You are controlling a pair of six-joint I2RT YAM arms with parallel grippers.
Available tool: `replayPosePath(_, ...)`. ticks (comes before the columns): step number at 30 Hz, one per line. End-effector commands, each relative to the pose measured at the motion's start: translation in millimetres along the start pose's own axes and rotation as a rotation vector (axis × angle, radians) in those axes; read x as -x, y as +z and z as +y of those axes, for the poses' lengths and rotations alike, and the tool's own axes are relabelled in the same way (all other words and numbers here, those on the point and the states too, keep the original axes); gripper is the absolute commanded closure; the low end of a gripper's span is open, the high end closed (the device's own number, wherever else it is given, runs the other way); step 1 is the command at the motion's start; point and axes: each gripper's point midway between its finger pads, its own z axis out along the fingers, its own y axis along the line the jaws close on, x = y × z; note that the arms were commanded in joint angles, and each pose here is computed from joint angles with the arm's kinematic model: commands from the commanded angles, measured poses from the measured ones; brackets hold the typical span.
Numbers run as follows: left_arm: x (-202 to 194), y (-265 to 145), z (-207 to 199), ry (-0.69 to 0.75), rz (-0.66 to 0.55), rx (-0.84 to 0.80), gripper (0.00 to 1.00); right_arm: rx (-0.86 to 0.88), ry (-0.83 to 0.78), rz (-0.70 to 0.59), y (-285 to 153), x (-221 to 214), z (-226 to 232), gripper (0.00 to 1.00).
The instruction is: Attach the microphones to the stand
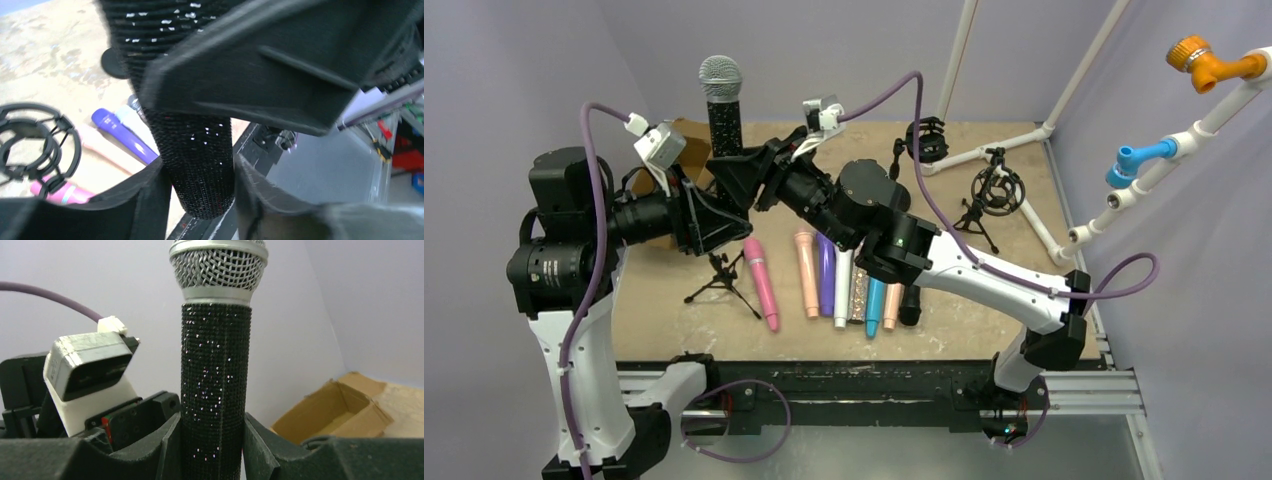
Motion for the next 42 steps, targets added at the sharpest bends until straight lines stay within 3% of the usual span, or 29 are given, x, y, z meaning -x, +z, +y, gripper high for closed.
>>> replayPosePath(1,10.6,1.3,-3.6,0.062,-0.041,-0.028,0.69,0.166,0.068,0.044,2.7,5.4,24.3,0.7)
replayPosePath(4,7.1,0.1,2.1,0.093,-0.023,0.003,0.97,0.224,0.082,0.155,5.1,-0.1,14.8,0.61)
replayPosePath(5,5.5,-1.0,2.5,0.102,-0.018,0.012,1.0,0.236,0.076,0.18,4.6,0.4,12.2,0.59)
replayPosePath(10,-4.2,-3.6,1.4,0.125,-0.015,0.025,1.0,0.261,0.021,0.266,-4.7,4.9,2.3,0.49)
replayPosePath(14,-11.3,-2.7,0.7,0.109,0.007,0.007,1.0,0.279,-0.026,0.31,-0.3,4.0,5.3,0.48)
replayPosePath(16,-14.9,-2.4,1.1,0.098,0.021,0.002,1.0,0.294,-0.043,0.314,2.0,6.7,9.1,0.54)
replayPosePath(18,-18.5,-2.9,3.4,0.095,0.032,0.015,0.98,0.299,-0.057,0.318,4.0,7.1,9.9,0.67)
replayPosePath(19,-19.8,-4.1,5.6,0.097,0.035,0.036,0.85,0.294,-0.064,0.318,5.6,6.6,8.6,0.76)
replayPosePath(20,-21.0,-5.8,9.7,0.1,0.039,0.07,0.63,0.288,-0.075,0.312,6.3,8.9,8.0,0.84)
replayPosePath(21,-22.3,-8.7,17.7,0.102,0.046,0.13,0.34,0.276,-0.093,0.305,7.4,11.1,5.6,0.9)
replayPosePath(22,-23.1,-12.5,27.2,0.117,0.052,0.196,0.2,0.254,-0.115,0.294,9.1,13.9,1.5,0.94)
replayPosePath(24,-28.6,-25.0,54.2,0.157,0.105,0.359,0.01,0.203,-0.17,0.265,14.2,19.5,-9.1,1.0)
replayPosePath(25,-32.5,-30.8,63.2,0.167,0.143,0.411,0.0,0.187,-0.196,0.256,16.8,19.8,-13.8,1.0)
replayPosePath(28,-48.0,-49.9,91.4,0.212,0.273,0.552,0.0,0.146,-0.274,0.228,27.4,17.8,-27.3,1.0)
replayPosePath(34,-69.4,-65.7,124.0,0.283,0.361,0.66,0.04,0.123,-0.364,0.139,46.0,20.9,-34.9,1.0)
replayPosePath(36,-71.3,-67.1,137.2,0.28,0.364,0.694,0.15,0.119,-0.388,0.114,51.2,18.3,-35.0,1.0)
replayPosePath(39,-66.7,-68.8,153.6,0.274,0.345,0.735,0.53,0.115,-0.397,0.095,59.2,14.6,-35.2,1.0)
replayPosePath(42,-66.0,-61.9,158.1,0.242,0.334,0.7,0.57,0.089,-0.408,0.062,65.8,15.1,-38.9,1.0)
